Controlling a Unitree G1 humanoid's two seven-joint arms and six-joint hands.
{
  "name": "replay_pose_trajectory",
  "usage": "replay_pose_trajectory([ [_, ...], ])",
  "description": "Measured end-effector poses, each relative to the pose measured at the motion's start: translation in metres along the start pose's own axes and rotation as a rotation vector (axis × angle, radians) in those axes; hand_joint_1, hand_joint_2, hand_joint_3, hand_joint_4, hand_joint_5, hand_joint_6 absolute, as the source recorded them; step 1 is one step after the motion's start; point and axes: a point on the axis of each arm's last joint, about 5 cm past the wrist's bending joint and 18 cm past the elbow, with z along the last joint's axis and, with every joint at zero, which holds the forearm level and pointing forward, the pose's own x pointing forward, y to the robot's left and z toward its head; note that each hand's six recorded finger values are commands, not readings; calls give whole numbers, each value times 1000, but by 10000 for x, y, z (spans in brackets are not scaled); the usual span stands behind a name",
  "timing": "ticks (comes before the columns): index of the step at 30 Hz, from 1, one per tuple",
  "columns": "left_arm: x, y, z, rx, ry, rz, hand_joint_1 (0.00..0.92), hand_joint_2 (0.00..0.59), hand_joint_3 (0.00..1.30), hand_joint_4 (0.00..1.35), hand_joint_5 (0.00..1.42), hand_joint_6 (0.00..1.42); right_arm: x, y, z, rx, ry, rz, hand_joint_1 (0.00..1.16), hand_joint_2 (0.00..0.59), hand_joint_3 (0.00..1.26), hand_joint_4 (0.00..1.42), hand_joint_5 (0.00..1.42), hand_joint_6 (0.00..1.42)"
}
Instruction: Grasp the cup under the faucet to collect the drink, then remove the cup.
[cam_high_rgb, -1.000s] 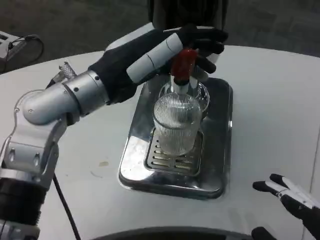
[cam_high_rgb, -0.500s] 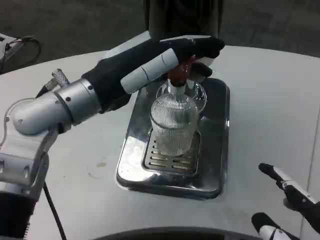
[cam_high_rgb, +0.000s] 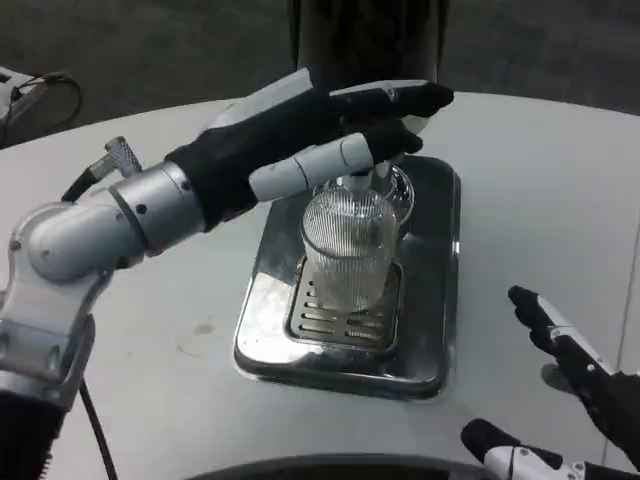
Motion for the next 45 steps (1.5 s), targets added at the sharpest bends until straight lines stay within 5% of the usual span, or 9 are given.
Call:
replay_pose_trajectory([
  [3, 8, -12, 0, 18, -2, -2, 0, 47, 163, 88, 208, 188, 41, 32, -25, 28, 14, 2, 630, 263, 0, 0, 0, 63],
  [12, 8, -22, 2, 55, -11, -5, 0, 0, 143, 62, 187, 176, 387, 240, -77, 50, -20, -80, 732, 219, 0, 0, 0, 63],
  [19, 10, -24, 9, 72, -12, -9, 0, 0, 130, 51, 178, 161, 642, 360, -60, 48, -49, -93, 752, 218, 0, 0, 0, 49],
  [30, 63, -4, 16, 99, -12, -23, 0, 0, 121, 46, 160, 142, 1059, 530, -62, 70, -30, -136, 807, 204, 0, 0, 0, 46],
  [45, 108, 28, 11, 116, -17, -31, 0, 0, 121, 40, 159, 127, 1408, 586, -73, 109, -13, -216, 808, 199, 0, 0, 0, 34],
])
